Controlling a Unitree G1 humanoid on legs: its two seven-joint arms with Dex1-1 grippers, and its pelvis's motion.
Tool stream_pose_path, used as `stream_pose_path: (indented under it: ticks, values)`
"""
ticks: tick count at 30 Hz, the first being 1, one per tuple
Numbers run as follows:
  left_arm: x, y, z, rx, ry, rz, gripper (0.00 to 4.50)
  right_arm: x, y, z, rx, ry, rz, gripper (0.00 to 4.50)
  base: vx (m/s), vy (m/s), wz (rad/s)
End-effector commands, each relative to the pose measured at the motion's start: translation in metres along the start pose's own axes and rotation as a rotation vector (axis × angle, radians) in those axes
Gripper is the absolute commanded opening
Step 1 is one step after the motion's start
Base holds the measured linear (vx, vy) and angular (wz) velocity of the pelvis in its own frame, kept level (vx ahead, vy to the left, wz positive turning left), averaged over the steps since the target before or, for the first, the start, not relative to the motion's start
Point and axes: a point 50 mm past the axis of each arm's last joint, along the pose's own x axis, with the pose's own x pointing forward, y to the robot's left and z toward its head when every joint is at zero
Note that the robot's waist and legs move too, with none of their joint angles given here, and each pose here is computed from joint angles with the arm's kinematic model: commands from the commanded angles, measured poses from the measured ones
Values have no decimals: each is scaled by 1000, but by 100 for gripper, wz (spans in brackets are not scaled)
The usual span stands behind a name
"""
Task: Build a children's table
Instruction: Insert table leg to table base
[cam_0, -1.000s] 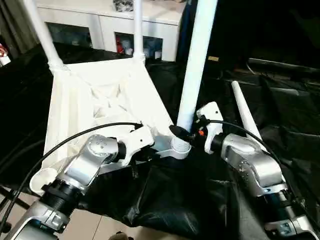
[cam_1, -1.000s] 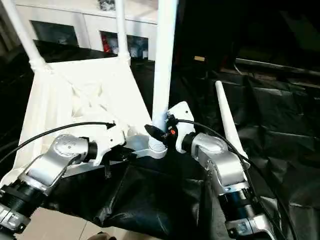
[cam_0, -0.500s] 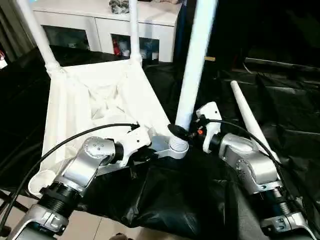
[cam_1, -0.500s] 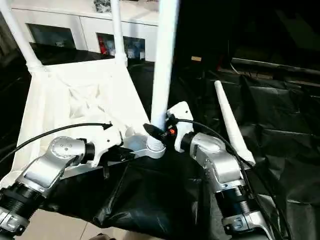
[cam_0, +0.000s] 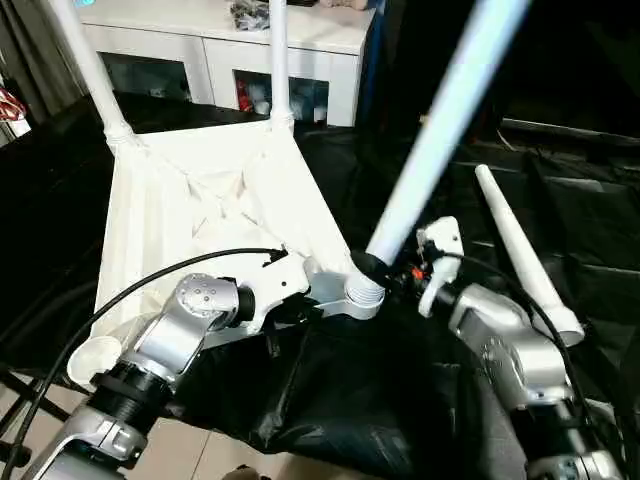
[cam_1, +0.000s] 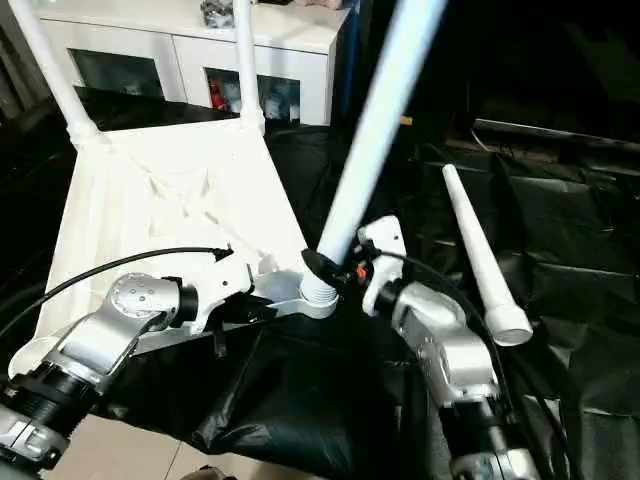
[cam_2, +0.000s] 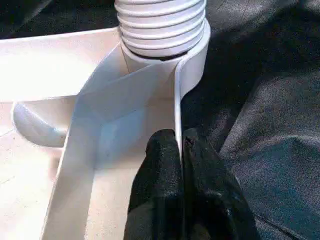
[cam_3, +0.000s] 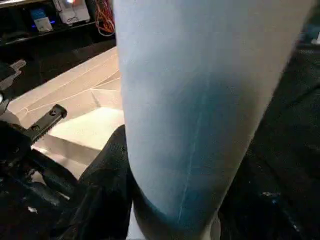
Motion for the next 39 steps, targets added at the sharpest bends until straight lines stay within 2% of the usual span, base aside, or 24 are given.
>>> stream_pose_path:
  ticks: [1, 6, 13, 16, 22, 30, 35, 39]
  values:
    - [-2, 7, 1, 5, -19, 53, 0, -8, -5, -19, -33, 117, -46, 188, 0, 0, 0]
    - [-1, 6, 1, 17, -19, 45, 0, 0, 5, -20, -106, 148, -6, 187, 0, 0, 0]
    - [-3, 3, 2, 41, -25, 6, 0, 12, 8, -21, -124, 185, 45, 187, 0, 0, 0]
    - [-9, -3, 4, 69, -23, -61, 0, 19, 8, -19, -122, 210, 115, 187, 0, 0, 0]
    - [-17, -13, 8, 108, -27, -153, 0, 16, 7, -20, -112, 243, 234, 187, 0, 0, 0]
    - [-31, -21, 15, 149, -33, -211, 0, 0, 9, -19, -144, 272, 411, 187, 0, 0, 0]
    - [-34, -20, 18, 146, -36, -191, 0, -2, 10, -20, -155, 279, 430, 187, 0, 0, 0]
    - [-32, -13, 19, 116, -28, -90, 0, 5, 5, -21, -157, 252, 325, 187, 0, 0, 0]
